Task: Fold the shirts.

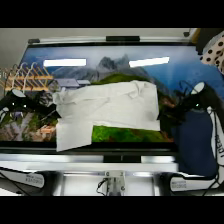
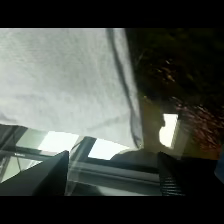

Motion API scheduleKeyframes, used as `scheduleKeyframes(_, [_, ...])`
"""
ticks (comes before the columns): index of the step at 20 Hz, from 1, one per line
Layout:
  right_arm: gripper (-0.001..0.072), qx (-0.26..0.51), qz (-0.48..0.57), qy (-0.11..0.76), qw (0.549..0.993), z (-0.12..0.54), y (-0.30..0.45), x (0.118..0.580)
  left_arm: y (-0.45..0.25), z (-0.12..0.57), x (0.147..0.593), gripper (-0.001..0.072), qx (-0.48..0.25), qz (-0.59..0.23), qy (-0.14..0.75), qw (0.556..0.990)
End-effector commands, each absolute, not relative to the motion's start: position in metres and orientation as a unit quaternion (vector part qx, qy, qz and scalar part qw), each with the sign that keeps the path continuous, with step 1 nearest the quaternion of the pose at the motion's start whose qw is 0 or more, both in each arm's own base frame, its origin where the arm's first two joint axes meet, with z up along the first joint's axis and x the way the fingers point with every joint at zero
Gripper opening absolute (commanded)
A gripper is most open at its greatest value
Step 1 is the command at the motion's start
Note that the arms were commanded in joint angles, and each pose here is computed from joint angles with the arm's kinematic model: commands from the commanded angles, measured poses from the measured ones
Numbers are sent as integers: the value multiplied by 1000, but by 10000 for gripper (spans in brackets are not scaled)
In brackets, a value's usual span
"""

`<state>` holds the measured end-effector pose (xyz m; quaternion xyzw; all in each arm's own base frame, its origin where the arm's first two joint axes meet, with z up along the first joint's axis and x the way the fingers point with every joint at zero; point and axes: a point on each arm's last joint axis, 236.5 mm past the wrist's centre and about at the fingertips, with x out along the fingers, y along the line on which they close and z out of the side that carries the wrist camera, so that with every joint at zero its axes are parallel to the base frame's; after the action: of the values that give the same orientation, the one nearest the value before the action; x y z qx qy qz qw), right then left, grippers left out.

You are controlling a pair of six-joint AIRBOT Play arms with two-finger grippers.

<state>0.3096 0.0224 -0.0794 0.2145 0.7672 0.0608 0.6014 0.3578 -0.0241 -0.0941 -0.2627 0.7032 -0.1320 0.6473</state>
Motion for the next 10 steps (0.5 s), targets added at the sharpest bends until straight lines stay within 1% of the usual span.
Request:
scheduleKeyframes(1, [670, 239, 33, 760, 604, -119, 29, 294, -26, -83, 360, 43, -261, -141, 694, 656])
scheduleKeyframes(2, [669, 236, 32, 757, 608, -124, 31, 294, -26, -81, 361, 43, -260, -140, 691, 660])
scheduleKeyframes(4, [610, 232, 35, 753, 615, -128, 38, 297, -27, -78, 364, 43, -262, -141, 686, 664])
scheduleKeyframes(5, [607, 230, 36, 744, 626, -129, 42, 303, -28, -77, 365, 43, -264, -142, 684, 665])
scheduleKeyframes(6, [537, 227, 39, 734, 639, -130, 46, 311, -29, -75, 366, 43, -267, -144, 682, 666])
scheduleKeyframes(7, [416, 226, 42, 723, 651, -130, 52, 319, -31, -72, 367, 43, -272, -147, 678, 667])
scheduleKeyframes(9, [70, 227, 57, 715, 659, -125, 68, 328, -31, -62, 372, 42, -271, -149, 666, 679])
scheduleKeyframes(10, [73, 216, 77, 705, 671, -115, 76, 335, -30, -51, 378, 41, -263, -153, 653, 693])
